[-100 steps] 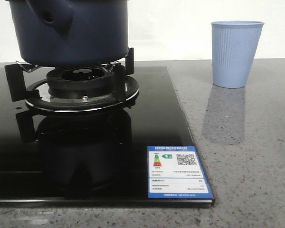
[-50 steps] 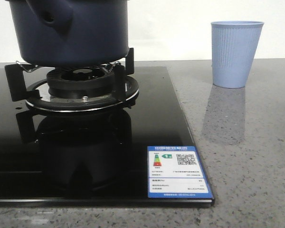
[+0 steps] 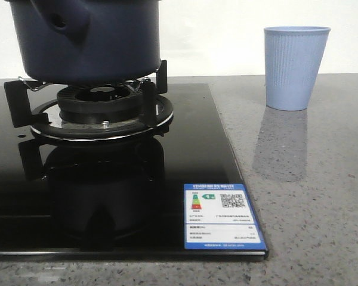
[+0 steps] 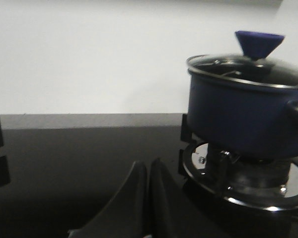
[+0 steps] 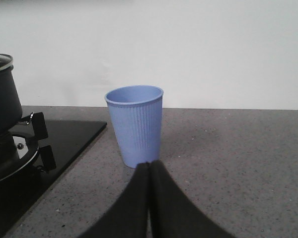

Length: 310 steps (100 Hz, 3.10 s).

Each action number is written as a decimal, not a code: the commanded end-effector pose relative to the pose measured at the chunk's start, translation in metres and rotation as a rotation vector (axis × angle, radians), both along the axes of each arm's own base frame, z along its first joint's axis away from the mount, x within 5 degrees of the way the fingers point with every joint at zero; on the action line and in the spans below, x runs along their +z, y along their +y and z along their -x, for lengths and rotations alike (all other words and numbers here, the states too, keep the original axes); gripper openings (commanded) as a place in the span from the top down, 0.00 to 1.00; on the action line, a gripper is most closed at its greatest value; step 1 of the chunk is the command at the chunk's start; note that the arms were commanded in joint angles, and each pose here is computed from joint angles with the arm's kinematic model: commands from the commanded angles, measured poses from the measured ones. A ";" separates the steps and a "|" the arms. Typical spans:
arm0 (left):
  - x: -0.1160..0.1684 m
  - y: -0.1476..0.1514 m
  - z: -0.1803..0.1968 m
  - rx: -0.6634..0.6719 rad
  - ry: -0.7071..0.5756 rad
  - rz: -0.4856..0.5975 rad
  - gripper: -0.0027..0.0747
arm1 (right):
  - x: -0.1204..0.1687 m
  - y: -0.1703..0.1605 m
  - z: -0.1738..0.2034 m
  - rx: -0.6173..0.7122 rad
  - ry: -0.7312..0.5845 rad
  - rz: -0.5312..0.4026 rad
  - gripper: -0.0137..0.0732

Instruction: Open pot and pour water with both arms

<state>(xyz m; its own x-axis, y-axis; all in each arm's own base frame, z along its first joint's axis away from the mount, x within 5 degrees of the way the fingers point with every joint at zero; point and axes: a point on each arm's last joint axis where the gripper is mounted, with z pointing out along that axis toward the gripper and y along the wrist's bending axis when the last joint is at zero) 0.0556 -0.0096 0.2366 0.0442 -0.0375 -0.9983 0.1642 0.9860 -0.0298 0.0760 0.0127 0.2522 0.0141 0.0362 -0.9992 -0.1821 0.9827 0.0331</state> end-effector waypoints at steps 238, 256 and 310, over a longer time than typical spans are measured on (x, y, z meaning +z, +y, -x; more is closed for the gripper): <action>-0.039 0.003 0.000 0.051 0.033 0.039 0.99 | 0.008 0.010 0.002 0.106 -0.062 0.148 0.93; -0.039 0.003 0.000 0.051 0.033 0.039 0.99 | 0.007 0.010 0.001 0.107 -0.066 0.127 0.93; -0.039 0.003 0.000 0.051 0.033 0.039 0.99 | -0.037 -0.011 0.011 -0.153 -0.144 0.049 0.93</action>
